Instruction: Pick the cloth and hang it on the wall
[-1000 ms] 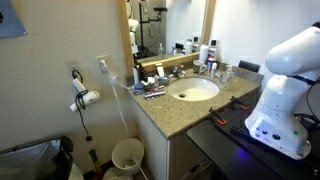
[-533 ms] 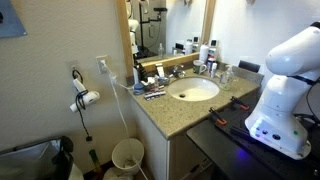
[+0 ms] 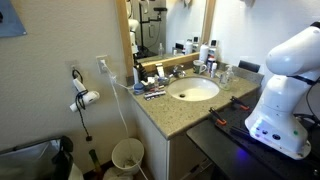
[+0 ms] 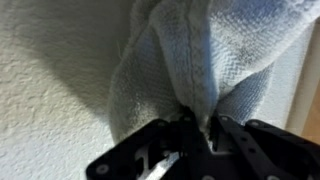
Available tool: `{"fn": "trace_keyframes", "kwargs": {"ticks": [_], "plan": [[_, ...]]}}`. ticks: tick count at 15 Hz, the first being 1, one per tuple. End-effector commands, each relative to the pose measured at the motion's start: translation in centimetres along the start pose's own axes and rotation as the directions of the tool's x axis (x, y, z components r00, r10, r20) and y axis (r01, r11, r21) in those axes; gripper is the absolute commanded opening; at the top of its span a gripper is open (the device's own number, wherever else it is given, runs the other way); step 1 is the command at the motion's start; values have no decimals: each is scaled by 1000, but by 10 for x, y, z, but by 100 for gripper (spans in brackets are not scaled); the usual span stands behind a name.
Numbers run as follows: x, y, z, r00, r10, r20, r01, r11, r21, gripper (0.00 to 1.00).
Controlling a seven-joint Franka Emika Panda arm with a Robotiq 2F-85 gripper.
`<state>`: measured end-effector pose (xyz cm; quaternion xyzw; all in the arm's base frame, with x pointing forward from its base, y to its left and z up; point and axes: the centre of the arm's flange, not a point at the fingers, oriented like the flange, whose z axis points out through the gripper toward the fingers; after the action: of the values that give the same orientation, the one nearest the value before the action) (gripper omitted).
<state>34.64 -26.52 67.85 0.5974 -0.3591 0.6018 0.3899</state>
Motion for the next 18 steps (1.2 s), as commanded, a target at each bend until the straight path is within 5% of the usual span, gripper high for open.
{"fn": "trace_keyframes", "kwargs": {"ticks": [1, 4, 5, 7, 14, 18], "plan": [[-12, 2, 2, 1000, 17, -8, -17, 1000, -8, 8], [-22, 3, 4, 1000, 16, 9, -16, 1000, -12, 10], [-23, 3, 4, 1000, 18, 14, -18, 1000, -12, 40], [-26, 4, 4, 999, 32, 17, -32, 999, -14, 46], [-30, 1, 4, 998, 58, 23, -57, 998, -11, 99], [-31, 1, 5, 998, 65, 25, -64, 998, -10, 100]]}}
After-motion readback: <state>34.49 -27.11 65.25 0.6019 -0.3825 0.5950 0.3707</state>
